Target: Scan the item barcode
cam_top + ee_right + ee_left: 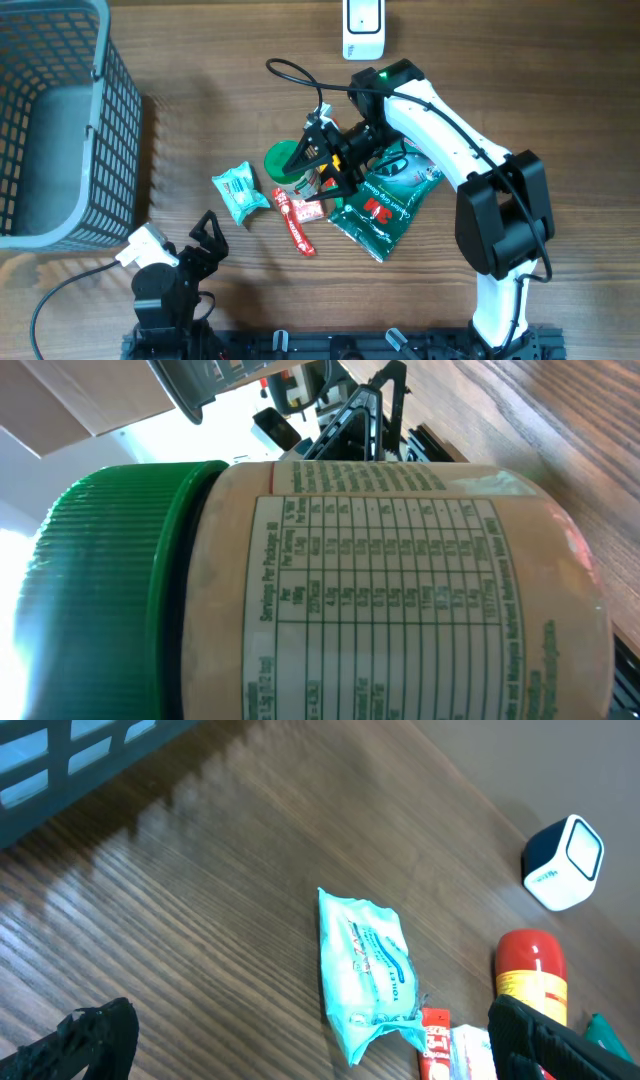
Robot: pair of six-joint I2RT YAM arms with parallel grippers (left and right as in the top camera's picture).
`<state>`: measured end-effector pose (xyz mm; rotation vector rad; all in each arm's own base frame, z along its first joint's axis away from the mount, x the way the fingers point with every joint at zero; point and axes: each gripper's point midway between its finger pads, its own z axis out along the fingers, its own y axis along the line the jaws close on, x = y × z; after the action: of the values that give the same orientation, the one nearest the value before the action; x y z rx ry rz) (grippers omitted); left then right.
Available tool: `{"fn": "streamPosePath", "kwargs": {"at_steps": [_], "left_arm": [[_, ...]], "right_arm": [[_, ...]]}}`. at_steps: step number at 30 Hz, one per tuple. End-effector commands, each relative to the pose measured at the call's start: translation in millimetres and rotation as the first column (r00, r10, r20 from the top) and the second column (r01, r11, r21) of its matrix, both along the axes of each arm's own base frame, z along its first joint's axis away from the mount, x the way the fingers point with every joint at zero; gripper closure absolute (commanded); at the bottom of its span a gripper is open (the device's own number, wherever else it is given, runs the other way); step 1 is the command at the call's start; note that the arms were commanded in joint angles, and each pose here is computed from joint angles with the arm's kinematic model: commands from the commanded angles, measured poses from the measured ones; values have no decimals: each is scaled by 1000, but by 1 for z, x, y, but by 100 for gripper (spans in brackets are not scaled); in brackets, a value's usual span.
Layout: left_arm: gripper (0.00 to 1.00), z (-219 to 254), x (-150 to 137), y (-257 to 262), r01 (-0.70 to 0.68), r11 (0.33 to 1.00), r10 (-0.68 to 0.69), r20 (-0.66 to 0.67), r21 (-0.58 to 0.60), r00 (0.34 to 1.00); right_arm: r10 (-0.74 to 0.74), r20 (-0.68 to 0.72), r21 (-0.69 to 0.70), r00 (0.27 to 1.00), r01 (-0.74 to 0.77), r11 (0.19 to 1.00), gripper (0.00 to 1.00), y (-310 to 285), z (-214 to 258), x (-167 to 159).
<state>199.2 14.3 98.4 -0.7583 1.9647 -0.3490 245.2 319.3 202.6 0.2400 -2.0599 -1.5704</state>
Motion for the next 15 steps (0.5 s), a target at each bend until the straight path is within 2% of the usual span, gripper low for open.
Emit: {"fn": "streamPosePath", "kwargs": {"at_steps": [1, 3, 5, 7, 12, 15], "left_arm": [[0, -6, -1, 1, -11, 1000, 11, -15, -1, 1000], [0, -6, -1, 1, -10, 1000, 10, -15, -2, 1000], [0, -6, -1, 1, -10, 1000, 10, -15, -2, 1000], [0, -6, -1, 1, -11, 1000, 11, -15, -1, 1000], [0, -6, -1, 1, -10, 1000, 10, -15, -2, 1000], [0, -6, -1, 1, -10, 1000, 10, -15, -2, 1000]], "right_arm": [[25, 171, 19, 985, -28, 999, 22, 0, -3, 9], [107, 379, -78, 919, -83, 993, 21, -8, -35, 18], [171, 473, -206, 864, -80, 975, 25, -17, -60, 31], [201, 518, -276, 831, -60, 959, 31, -23, -73, 41], [154, 592, -305, 791, 43, 951, 30, -17, -81, 72], [121, 690, -278, 714, 107, 955, 30, -13, -81, 101]]}}
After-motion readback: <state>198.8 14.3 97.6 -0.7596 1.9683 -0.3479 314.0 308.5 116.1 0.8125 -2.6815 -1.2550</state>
